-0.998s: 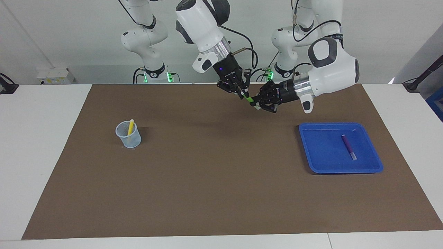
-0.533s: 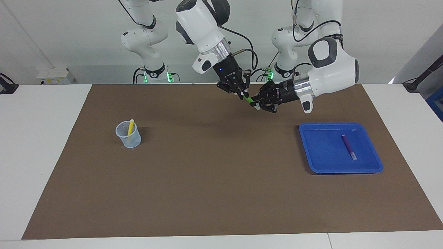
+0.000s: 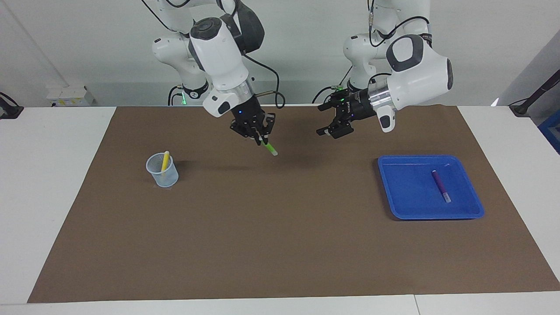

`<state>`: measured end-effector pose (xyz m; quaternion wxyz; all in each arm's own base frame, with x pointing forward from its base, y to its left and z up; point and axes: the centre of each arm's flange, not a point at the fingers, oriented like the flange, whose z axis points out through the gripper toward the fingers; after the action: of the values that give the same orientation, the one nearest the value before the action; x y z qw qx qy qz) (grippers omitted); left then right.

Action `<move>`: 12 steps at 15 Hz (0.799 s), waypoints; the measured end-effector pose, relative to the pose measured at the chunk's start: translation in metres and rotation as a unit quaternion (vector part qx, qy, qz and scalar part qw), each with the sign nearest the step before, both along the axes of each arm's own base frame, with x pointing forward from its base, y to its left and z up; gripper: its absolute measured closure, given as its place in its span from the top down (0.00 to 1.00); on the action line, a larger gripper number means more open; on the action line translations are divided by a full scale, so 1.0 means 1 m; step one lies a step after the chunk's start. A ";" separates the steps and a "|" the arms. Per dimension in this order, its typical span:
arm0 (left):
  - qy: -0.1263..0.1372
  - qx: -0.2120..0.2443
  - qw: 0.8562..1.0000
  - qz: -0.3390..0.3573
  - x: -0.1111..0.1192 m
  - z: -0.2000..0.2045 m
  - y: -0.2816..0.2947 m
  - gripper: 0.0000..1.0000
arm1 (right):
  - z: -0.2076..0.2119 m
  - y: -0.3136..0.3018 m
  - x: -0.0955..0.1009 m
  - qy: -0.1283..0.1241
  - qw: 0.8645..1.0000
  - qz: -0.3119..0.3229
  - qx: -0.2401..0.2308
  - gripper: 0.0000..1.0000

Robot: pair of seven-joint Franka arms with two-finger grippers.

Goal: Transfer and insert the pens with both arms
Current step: 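Insert the green pen into the clear cup with the right gripper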

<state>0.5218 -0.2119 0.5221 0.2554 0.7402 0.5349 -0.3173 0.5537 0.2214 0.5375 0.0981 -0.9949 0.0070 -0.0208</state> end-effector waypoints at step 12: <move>-0.214 0.113 0.917 -0.316 0.006 -0.038 0.177 1.00 | -0.043 -0.220 0.006 0.016 0.967 0.209 -0.146 0.18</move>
<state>0.5277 -0.0349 0.4840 0.1651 0.9448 0.2382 -0.1525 0.5600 0.0012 0.4942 -0.0457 -0.9781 -0.2024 0.0156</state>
